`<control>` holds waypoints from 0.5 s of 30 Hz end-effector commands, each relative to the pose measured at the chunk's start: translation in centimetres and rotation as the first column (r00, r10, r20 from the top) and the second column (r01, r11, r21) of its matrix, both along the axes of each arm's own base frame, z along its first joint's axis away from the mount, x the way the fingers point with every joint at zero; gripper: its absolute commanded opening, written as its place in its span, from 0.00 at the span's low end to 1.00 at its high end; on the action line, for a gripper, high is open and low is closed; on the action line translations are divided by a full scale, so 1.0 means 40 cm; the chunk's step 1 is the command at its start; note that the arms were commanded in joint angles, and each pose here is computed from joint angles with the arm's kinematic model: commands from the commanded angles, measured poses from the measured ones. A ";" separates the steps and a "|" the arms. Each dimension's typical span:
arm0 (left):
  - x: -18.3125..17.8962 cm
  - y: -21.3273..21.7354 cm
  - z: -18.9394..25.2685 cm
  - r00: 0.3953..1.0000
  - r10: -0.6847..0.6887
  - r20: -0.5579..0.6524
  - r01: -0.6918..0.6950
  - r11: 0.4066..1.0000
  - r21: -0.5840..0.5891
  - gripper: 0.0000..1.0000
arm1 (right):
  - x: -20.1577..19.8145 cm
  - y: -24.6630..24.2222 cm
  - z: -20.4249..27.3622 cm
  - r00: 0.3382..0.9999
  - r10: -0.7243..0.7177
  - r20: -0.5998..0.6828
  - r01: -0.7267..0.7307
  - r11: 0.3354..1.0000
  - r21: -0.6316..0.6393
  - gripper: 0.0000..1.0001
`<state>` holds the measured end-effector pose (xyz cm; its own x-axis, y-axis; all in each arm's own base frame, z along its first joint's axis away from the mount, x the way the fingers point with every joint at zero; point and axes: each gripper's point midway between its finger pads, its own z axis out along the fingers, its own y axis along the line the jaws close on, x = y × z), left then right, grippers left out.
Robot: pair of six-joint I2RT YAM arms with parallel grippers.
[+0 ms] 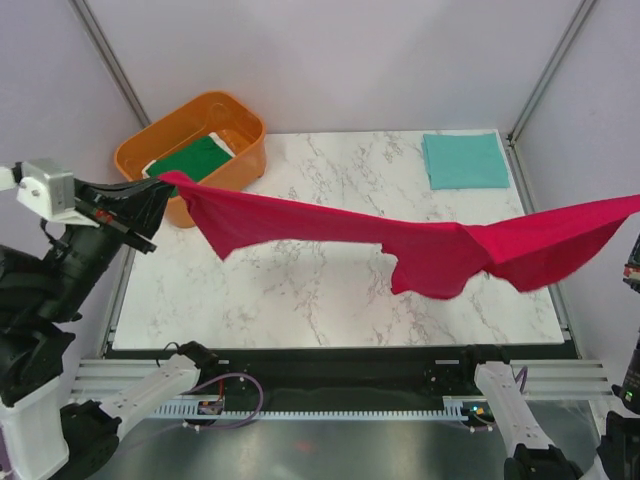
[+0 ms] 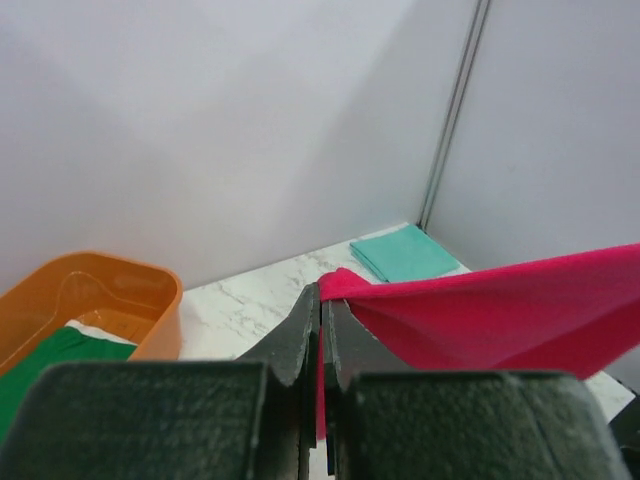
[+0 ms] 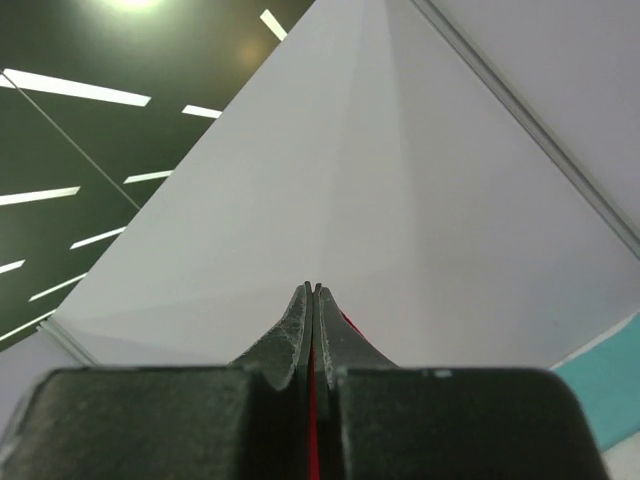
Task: Fold and stack the t-shirts
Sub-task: Flatten the tshirt out
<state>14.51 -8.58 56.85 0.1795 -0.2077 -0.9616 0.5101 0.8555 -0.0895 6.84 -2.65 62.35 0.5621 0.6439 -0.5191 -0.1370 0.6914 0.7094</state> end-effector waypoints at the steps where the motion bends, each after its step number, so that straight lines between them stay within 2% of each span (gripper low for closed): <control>1: 0.078 -0.065 -0.074 0.995 -0.031 -0.099 0.037 0.997 0.064 0.02 | 0.165 -0.012 -0.080 0.981 -0.011 -0.194 0.013 1.000 0.009 0.00; 5: 0.204 -0.066 -0.141 0.975 0.121 -0.184 -0.096 0.985 0.142 0.02 | 0.342 0.012 -0.127 0.942 0.028 -0.334 -0.055 0.996 -0.074 0.00; 6: 0.235 -0.058 -0.151 0.965 0.175 -0.196 -0.145 0.977 0.160 0.02 | 0.418 0.012 -0.160 0.919 0.032 -0.393 -0.069 0.994 -0.081 0.00; 7: 0.292 -0.078 -0.186 0.952 0.207 -0.226 -0.159 0.964 0.211 0.02 | 0.455 0.014 -0.161 0.918 0.032 -0.395 -0.076 0.992 -0.097 0.00; 9: 0.351 -0.083 -0.200 0.938 0.264 -0.223 -0.208 0.947 0.245 0.02 | 0.554 0.010 -0.208 0.890 0.020 -0.456 -0.089 0.987 -0.131 0.00; 11: 0.435 -0.105 -0.231 0.922 0.312 -0.228 -0.239 0.924 0.297 0.02 | 0.615 0.004 -0.209 0.892 0.002 -0.452 -0.083 0.984 -0.160 0.00; 14: 0.522 -0.112 -0.249 0.901 0.360 -0.242 -0.280 0.908 0.312 0.02 | 0.709 -0.005 -0.223 0.880 -0.027 -0.474 -0.083 0.974 -0.211 0.00; 15: 0.532 -0.103 -0.216 0.902 0.368 -0.223 -0.301 0.910 0.284 0.02 | 0.745 -0.007 -0.218 0.876 -0.035 -0.481 -0.087 0.970 -0.229 0.00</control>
<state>33.81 -14.77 44.04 -0.1925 0.0808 -0.9780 0.2794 0.9599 0.0243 36.25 -2.77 48.78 0.0812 0.5567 -0.8267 0.2396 0.7942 0.5584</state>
